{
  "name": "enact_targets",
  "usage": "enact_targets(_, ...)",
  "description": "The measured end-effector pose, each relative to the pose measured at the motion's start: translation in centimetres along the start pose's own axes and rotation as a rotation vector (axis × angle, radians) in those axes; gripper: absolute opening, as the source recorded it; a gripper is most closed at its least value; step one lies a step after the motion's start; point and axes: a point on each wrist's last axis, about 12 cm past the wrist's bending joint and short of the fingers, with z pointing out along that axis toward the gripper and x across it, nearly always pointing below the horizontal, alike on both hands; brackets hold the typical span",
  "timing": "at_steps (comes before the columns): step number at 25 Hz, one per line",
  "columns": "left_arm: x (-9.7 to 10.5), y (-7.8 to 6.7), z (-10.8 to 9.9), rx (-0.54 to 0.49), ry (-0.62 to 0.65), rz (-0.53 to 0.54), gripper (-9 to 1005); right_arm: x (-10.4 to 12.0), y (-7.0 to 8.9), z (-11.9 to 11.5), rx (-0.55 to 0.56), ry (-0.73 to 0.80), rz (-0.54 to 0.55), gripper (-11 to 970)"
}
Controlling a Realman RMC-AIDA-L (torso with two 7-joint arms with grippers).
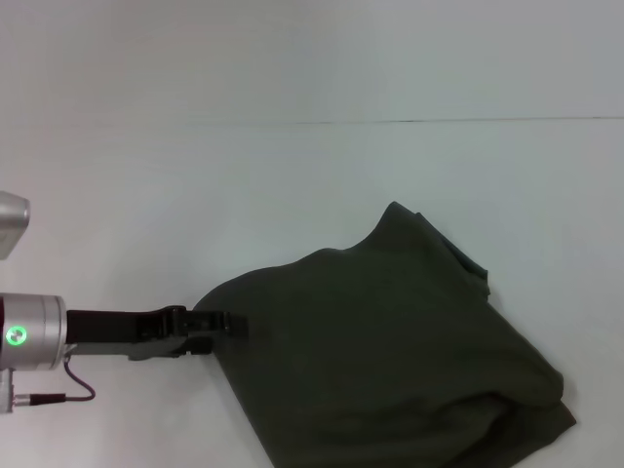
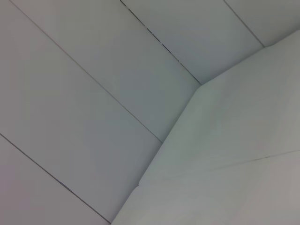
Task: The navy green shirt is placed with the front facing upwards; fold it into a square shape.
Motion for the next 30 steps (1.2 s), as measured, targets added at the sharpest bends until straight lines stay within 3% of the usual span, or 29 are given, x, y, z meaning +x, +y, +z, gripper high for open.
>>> enact_targets(9, -0.7, -0.4, 0.7, -0.032, 0.020, 0.018, 854, 0.1, 0.0, 0.2, -0.004, 0.010, 0.001, 786)
enact_targets(20, -1.8, -0.1, -0.6, -0.117, 0.010, 0.002, 853, 0.2, -0.1, 0.6, -0.006, 0.010, 0.005, 786)
enact_targets(30, -2.3, -0.7, 0.8, -0.127, 0.036, 0.027, 854, 0.2, -0.1, 0.7, -0.007, 0.011, 0.000, 786)
